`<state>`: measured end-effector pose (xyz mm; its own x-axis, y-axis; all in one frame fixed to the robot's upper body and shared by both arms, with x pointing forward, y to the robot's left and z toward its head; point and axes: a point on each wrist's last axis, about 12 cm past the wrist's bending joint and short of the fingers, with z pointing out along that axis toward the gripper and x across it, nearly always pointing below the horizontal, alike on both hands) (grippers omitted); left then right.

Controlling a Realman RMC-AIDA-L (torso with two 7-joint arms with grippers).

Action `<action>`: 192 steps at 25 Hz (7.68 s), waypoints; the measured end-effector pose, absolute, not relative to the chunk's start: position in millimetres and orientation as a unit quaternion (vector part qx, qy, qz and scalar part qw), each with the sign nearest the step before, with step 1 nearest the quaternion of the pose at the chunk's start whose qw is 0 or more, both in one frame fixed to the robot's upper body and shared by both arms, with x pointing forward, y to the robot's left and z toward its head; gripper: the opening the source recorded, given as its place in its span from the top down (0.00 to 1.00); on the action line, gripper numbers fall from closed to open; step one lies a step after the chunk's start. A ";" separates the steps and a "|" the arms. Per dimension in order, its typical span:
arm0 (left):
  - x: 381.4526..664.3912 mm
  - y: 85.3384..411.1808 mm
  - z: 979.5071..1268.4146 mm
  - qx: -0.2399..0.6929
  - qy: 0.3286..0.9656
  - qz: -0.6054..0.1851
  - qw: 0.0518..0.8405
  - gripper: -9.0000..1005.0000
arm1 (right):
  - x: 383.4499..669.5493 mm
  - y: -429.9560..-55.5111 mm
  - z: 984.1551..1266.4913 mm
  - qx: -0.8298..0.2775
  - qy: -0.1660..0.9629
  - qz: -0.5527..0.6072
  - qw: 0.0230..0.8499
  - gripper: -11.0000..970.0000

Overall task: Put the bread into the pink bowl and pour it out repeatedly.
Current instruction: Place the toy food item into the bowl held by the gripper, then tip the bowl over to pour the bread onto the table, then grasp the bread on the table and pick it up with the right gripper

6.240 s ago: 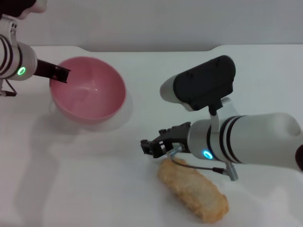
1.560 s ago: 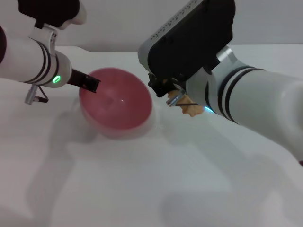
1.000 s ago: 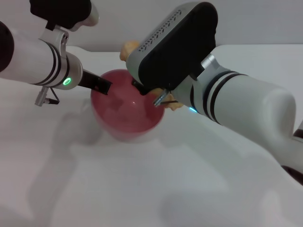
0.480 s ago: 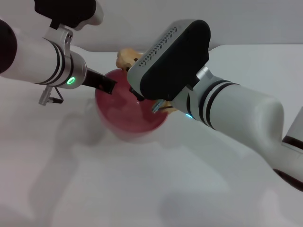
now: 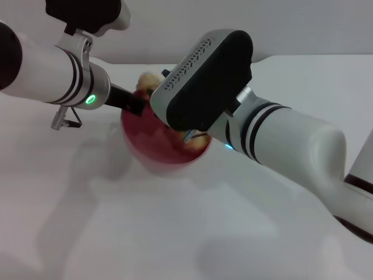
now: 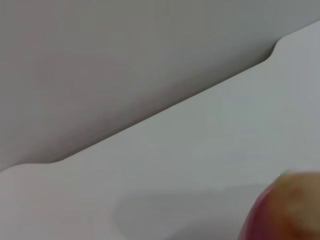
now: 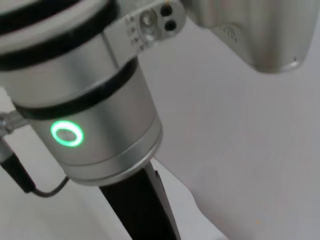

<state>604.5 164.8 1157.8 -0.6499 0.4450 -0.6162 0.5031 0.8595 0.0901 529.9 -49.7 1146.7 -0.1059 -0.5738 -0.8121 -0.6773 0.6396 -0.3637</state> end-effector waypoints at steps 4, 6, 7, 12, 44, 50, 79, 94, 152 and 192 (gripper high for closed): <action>604.3 164.3 1157.6 0.262 0.907 -0.045 0.327 0.94 | 527.0 -48.6 1148.1 -0.429 0.735 0.043 0.523 0.60; 604.0 164.8 1157.1 0.262 0.907 -0.045 0.326 0.94 | 525.3 -48.2 1148.1 -0.432 0.735 0.037 0.522 0.49; 603.9 165.1 1156.9 0.262 0.907 -0.045 0.326 0.94 | 524.8 -48.3 1148.8 -0.431 0.736 0.036 0.520 0.45; 605.1 165.9 1158.7 0.262 0.905 -0.042 0.332 0.94 | 528.4 -61.0 1161.2 -0.378 0.760 0.040 0.527 0.28; 610.3 164.5 1165.5 0.298 0.876 -0.002 0.379 0.94 | 548.4 -209.0 1150.8 -0.123 0.883 0.029 0.452 0.99; 606.2 161.1 1161.6 0.315 0.866 0.001 0.388 0.94 | 546.5 -239.8 1128.3 -0.081 0.882 0.018 0.464 0.99; 573.7 143.7 1143.1 0.433 0.729 0.082 0.524 0.94 | 546.1 -244.6 1116.4 -0.088 0.890 0.006 0.448 0.99; 567.3 141.6 1144.8 0.492 0.643 0.157 0.566 0.94 | 547.5 -243.0 1114.5 -0.090 0.893 0.007 0.441 0.98; 617.3 214.9 1190.6 0.204 0.892 -0.012 0.402 0.94 | 531.9 -164.5 1126.4 -0.209 0.907 0.057 0.361 0.94; 623.7 205.8 1188.2 0.216 0.892 -0.012 0.397 0.94 | 534.6 -126.6 1091.5 -0.257 0.908 0.082 0.322 0.27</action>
